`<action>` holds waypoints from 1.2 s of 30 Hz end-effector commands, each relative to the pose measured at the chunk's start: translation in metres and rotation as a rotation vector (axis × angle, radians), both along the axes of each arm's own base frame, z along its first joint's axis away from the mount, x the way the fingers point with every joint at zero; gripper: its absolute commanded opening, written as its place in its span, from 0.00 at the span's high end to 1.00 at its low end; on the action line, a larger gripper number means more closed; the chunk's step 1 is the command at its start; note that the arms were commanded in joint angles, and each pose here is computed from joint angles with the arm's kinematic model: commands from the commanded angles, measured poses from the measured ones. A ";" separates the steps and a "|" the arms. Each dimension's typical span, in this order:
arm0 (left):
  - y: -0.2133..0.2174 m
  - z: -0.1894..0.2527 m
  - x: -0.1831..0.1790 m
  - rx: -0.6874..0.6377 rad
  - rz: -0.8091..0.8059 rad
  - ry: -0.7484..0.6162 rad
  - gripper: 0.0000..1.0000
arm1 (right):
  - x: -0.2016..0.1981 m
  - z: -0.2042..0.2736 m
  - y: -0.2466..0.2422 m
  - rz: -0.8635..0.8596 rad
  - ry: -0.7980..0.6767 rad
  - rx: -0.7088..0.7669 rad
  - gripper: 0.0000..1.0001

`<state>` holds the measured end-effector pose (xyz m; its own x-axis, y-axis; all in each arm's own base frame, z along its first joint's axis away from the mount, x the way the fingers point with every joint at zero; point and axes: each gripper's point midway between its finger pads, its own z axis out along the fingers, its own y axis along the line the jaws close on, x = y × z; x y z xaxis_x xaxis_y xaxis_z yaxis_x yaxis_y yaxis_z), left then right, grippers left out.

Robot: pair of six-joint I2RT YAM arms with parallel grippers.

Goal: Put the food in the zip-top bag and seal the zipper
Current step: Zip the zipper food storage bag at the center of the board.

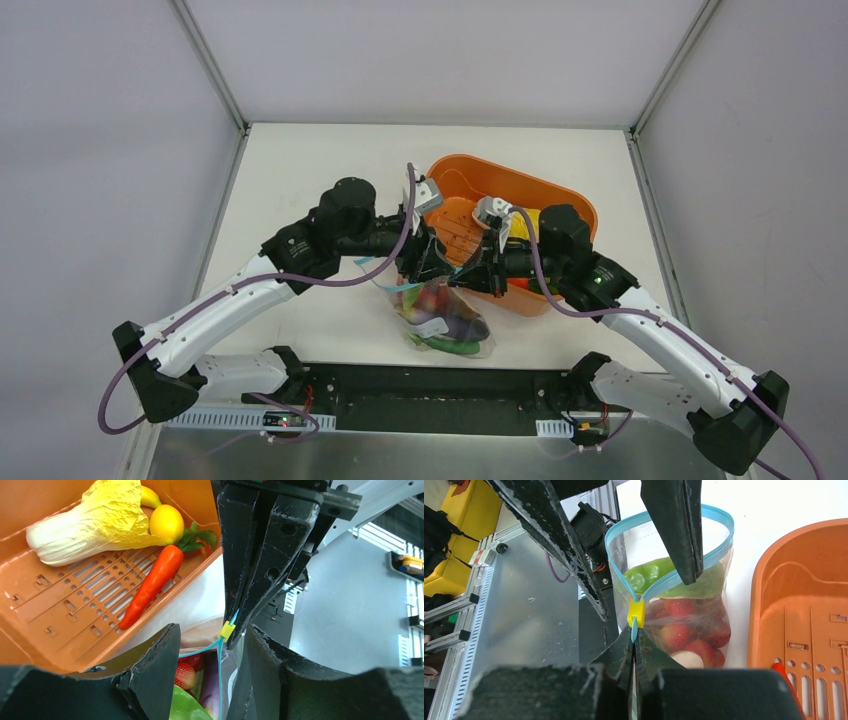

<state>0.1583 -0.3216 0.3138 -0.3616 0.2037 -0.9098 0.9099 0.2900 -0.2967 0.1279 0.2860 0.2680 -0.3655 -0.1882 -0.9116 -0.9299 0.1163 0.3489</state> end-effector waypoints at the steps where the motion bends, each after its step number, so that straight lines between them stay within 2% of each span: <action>1: -0.005 0.013 0.000 -0.037 -0.050 -0.126 0.47 | -0.003 0.015 0.000 0.026 -0.064 0.048 1.00; 5: -0.008 0.012 -0.008 -0.040 -0.149 -0.200 0.45 | -0.004 0.012 0.000 0.029 -0.060 0.044 1.00; 10: -0.010 0.003 -0.027 -0.030 -0.291 -0.213 0.49 | -0.004 0.011 0.000 0.029 -0.066 0.039 1.00; 20: -0.016 -0.007 -0.028 -0.002 -0.353 -0.209 0.59 | -0.004 0.013 -0.001 0.031 -0.080 0.046 1.00; 28: -0.013 -0.009 -0.022 0.017 -0.313 -0.218 0.74 | -0.003 0.010 -0.001 0.024 -0.081 0.041 1.00; 36: -0.006 -0.004 -0.018 0.020 -0.267 -0.239 0.96 | -0.002 0.006 -0.002 0.014 -0.078 0.031 1.00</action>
<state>0.1419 -0.3320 0.2902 -0.1237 0.3212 -0.9389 0.9923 0.0311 -0.1201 0.1274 0.2834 0.2586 -0.3571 -0.2052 -0.9113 -0.9331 0.1240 0.3377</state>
